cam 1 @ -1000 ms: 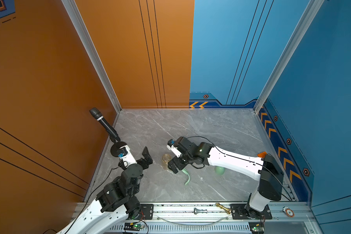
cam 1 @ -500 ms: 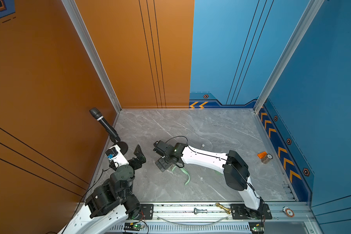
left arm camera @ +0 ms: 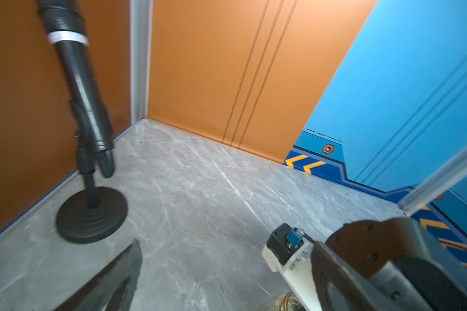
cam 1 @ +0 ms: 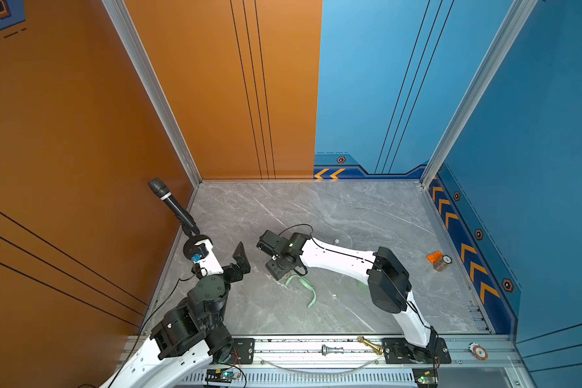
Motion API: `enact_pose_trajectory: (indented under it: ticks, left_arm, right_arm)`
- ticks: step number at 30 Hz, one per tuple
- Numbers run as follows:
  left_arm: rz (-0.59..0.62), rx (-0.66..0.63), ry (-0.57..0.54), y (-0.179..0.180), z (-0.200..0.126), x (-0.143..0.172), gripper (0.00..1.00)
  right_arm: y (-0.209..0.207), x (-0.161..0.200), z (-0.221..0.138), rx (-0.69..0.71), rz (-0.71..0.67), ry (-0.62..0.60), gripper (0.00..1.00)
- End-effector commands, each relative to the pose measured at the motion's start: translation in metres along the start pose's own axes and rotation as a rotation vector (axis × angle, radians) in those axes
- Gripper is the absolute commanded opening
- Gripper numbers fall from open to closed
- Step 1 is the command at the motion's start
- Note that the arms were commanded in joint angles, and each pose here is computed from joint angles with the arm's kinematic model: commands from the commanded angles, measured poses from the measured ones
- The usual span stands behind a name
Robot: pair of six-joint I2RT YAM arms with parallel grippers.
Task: Assemble the baby bottles
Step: Pick up the baby bottle from the center of the board.
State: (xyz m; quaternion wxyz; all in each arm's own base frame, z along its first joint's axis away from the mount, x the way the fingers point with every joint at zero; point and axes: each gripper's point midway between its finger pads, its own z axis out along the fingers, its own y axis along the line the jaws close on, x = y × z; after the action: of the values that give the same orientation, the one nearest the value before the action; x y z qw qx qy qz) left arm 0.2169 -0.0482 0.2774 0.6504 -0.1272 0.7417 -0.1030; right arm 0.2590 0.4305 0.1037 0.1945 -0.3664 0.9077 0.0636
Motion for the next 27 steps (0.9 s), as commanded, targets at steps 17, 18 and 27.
enact_pose_trajectory:
  ticks: [17, 18, 27]
  left_arm:
    - [0.226, 1.112, -0.427, -0.251, 0.025, 0.015, 0.98]
    - [0.235, 1.101, -0.424, -0.253, 0.029, 0.018, 0.97]
    - [0.335, 1.023, -0.480, -0.257, 0.035, 0.023, 0.97]
  right_arm:
    - [-0.146, 0.009, -0.274, -0.257, 0.189, -0.338, 0.52]
    - [-0.142, 0.009, -0.274, -0.278, 0.194, -0.335, 0.52]
    - [-0.100, 0.011, -0.264, -0.389, 0.170, -0.273, 0.51]
